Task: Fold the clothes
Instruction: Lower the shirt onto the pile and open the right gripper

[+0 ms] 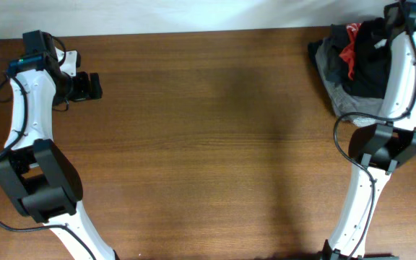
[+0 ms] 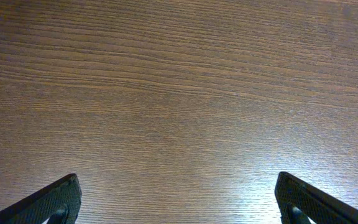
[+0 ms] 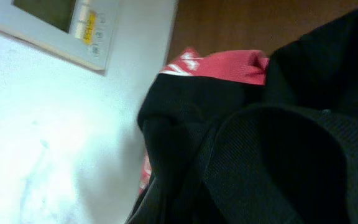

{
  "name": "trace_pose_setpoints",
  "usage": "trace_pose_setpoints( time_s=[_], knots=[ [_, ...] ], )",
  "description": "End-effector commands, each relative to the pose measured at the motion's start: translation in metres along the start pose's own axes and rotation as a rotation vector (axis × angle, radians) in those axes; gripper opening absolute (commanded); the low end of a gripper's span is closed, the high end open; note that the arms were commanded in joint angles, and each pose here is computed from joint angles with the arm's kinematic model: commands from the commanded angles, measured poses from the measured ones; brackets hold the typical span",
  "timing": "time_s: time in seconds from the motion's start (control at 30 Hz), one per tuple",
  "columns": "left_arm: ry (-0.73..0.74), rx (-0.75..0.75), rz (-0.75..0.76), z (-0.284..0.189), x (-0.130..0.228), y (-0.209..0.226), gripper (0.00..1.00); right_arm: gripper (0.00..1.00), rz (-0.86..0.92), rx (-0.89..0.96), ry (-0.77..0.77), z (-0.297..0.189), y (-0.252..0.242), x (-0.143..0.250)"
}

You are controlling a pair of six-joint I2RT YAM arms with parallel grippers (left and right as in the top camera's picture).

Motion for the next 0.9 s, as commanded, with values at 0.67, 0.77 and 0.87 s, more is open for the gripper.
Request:
trace_pose_setpoints(
  time_s=[0.67,0.77,0.87],
  knots=[
    [0.005,0.016,-0.005,0.002,0.0,-0.002,0.99,0.99,-0.761,-0.316,-0.237,-0.057,0.071,-0.013],
    [0.008,0.011,-0.004,0.002,0.001,-0.002,0.99,0.99,-0.787,-0.286,-0.197,-0.084,0.058,-0.023],
    [0.01,0.01,-0.004,0.002,0.001,-0.002,0.99,0.99,-0.802,-0.243,-0.137,-0.096,0.042,-0.028]
  ],
)
Point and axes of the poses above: each gripper's point midway between its finger pads, its own z axis out along the fingers, its own y axis along the line the jaws close on, x = y × z, the point moved 8 cm from there along -z, back along the fingers, and after that the axes turned 13 degrees about -z, right-handed, at the moved point
